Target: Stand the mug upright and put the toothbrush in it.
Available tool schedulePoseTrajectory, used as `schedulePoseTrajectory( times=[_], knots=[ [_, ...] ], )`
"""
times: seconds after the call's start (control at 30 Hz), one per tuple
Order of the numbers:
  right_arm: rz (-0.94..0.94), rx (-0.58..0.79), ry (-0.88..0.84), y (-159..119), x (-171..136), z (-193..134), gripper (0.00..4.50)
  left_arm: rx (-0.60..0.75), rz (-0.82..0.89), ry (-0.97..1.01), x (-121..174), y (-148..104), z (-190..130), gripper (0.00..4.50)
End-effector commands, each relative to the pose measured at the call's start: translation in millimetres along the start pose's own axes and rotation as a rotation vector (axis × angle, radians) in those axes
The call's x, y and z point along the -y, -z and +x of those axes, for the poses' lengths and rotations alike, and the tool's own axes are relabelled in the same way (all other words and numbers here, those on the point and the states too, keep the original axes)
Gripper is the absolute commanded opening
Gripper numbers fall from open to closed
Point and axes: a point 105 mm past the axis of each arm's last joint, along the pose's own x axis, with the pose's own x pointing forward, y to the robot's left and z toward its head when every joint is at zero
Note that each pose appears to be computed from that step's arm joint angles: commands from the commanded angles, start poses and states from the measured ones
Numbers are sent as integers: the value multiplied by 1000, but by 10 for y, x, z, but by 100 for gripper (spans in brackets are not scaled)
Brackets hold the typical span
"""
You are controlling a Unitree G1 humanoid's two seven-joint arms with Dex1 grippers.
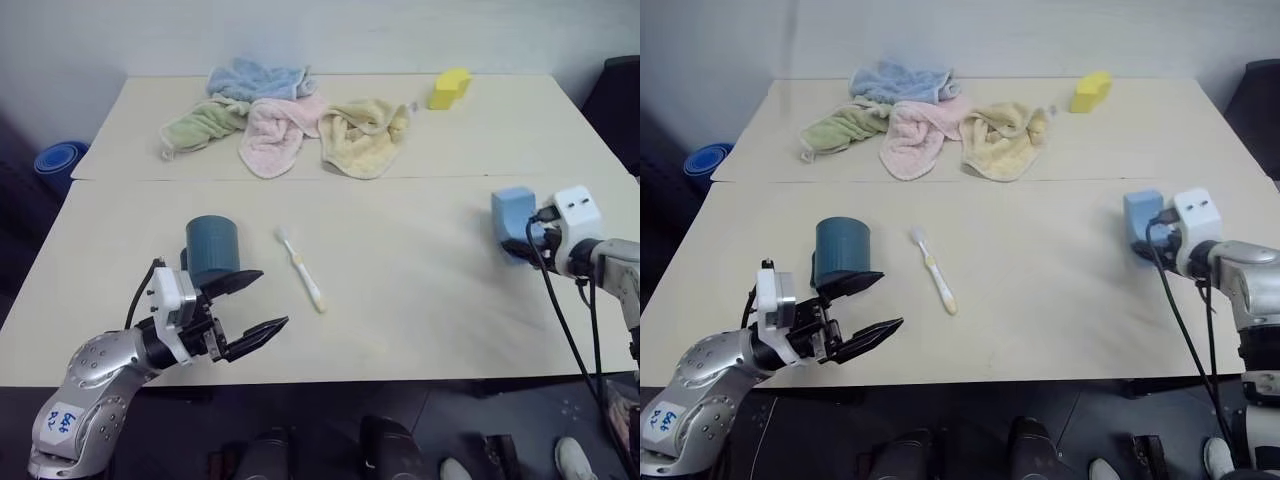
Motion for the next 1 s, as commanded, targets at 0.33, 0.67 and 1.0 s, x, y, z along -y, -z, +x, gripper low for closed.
schedulePoseTrajectory(
  times=[0.33,0.67,1.0],
  knots=[
    [-208,158,-36,-176,500,-449,447,-26,-5,-63,-127,-29,-186,450],
    [-421,668,-627,-55,-807,-1013,447,-146,-114,-690,-609,114,-1558,450],
    [-524,900,-802,172,-1616,-1052,447,-381,-213,-1000,-696,222,-2276,450]
  ],
)
